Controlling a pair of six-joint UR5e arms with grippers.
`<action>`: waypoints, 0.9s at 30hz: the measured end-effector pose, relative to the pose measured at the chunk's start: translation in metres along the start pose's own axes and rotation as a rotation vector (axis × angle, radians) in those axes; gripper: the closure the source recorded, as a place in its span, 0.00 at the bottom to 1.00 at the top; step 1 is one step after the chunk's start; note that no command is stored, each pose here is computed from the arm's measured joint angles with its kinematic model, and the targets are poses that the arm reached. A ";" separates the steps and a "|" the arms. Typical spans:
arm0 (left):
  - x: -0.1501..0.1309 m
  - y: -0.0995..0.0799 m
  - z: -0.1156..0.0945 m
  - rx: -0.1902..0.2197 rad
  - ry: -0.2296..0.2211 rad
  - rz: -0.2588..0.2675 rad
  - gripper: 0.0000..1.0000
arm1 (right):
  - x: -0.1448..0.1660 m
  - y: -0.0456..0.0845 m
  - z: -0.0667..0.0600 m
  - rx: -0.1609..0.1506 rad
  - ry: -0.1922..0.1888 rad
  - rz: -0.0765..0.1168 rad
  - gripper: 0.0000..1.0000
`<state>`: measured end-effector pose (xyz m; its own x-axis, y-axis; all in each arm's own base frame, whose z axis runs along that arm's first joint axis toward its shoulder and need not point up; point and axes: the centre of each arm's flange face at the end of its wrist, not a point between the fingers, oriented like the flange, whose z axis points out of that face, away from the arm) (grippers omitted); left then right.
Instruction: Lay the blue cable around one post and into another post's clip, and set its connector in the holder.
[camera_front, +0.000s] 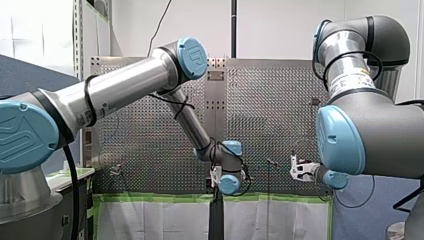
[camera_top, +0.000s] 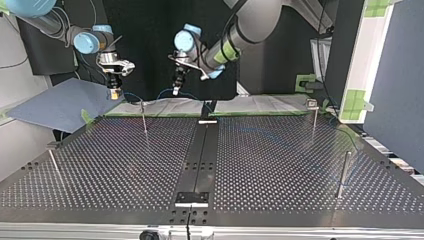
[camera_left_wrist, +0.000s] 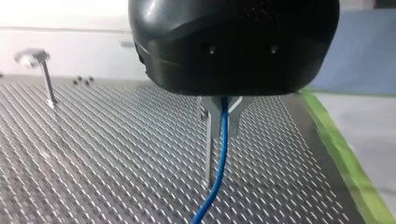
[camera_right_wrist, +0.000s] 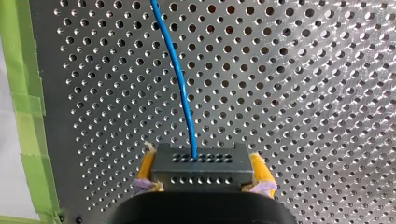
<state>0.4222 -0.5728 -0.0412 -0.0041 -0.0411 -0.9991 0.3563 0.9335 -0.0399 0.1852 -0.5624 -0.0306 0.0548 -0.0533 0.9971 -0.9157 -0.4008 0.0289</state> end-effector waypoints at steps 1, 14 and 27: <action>-0.001 -0.004 -0.001 0.006 -0.007 -0.006 1.00 | 0.000 0.000 0.000 0.000 0.000 0.000 1.00; -0.013 -0.030 0.002 0.037 -0.041 -0.064 1.00 | 0.000 0.009 -0.001 -0.037 -0.002 0.001 1.00; -0.001 -0.033 0.010 0.011 -0.004 -0.056 1.00 | 0.002 0.033 0.000 -0.089 0.004 0.051 1.00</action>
<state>0.4199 -0.6068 -0.0390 -0.0206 -0.0947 -0.9953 0.3658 0.9258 -0.0957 0.1551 -0.5762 -0.0279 0.0059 -0.0677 0.9977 -0.9492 -0.3144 -0.0158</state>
